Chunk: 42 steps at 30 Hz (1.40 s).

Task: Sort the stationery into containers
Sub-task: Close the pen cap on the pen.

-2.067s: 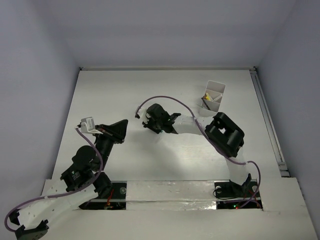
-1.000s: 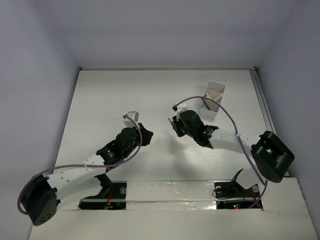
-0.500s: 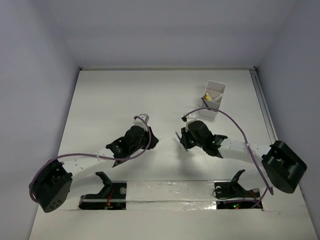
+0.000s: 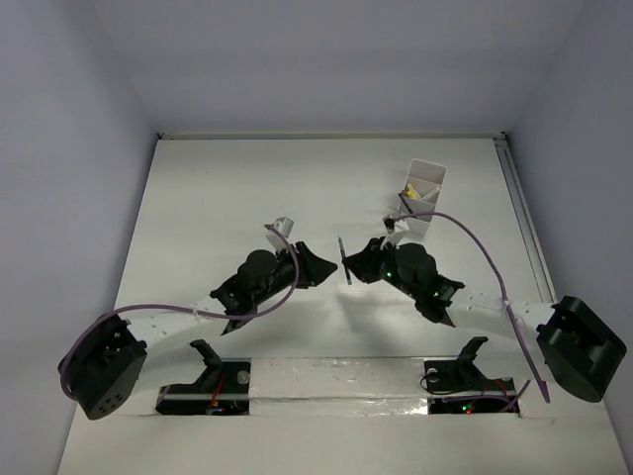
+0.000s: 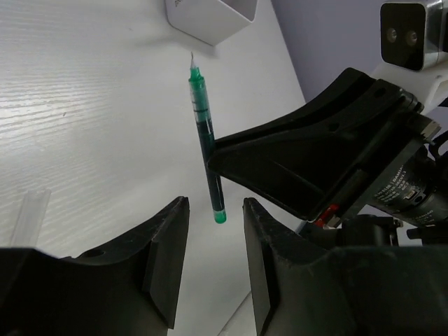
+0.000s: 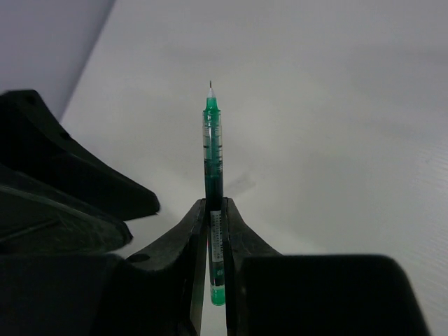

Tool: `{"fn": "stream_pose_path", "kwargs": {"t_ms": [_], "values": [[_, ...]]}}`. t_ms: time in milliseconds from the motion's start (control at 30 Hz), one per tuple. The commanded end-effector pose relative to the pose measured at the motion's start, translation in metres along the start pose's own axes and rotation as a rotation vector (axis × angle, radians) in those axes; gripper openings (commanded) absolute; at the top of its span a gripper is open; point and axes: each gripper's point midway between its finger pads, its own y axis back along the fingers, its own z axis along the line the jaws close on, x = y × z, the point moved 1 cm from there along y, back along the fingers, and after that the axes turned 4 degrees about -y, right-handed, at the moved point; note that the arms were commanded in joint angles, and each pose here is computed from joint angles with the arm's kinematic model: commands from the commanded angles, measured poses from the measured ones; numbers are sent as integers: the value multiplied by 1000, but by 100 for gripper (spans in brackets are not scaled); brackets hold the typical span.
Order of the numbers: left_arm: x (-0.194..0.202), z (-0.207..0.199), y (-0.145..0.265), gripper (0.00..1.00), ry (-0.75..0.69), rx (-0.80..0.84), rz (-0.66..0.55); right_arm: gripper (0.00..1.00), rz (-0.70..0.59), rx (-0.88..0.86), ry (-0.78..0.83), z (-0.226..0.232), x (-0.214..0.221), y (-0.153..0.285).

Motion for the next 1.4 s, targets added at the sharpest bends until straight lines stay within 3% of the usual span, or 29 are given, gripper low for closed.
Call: {"fn": "stream_pose_path", "kwargs": {"t_ms": [0, 233, 367, 633, 800, 1033, 1367], "values": [[-7, -19, 3, 33, 51, 101, -51, 0, -125, -155, -107, 37, -29, 1], [-19, -22, 8, 35, 98, 124, -129, 0, -116, -193, -158, 38, -18, 5], [-15, -28, 8, 33, 89, 157, -112, 0, -139, -175, -188, 36, -23, 6], [-3, -28, 3, 20, 86, 170, -64, 0, -177, -200, -283, 43, -29, 5], [-5, -27, -1, 21, 75, 153, -67, 0, -202, -231, -297, 51, -39, 5], [-14, -34, -5, 30, 46, 174, -97, 0, -173, -263, -323, 56, -34, 7], [-14, -44, -8, 25, 48, 238, -95, 0, -133, -330, -428, 64, -25, 6]]}}
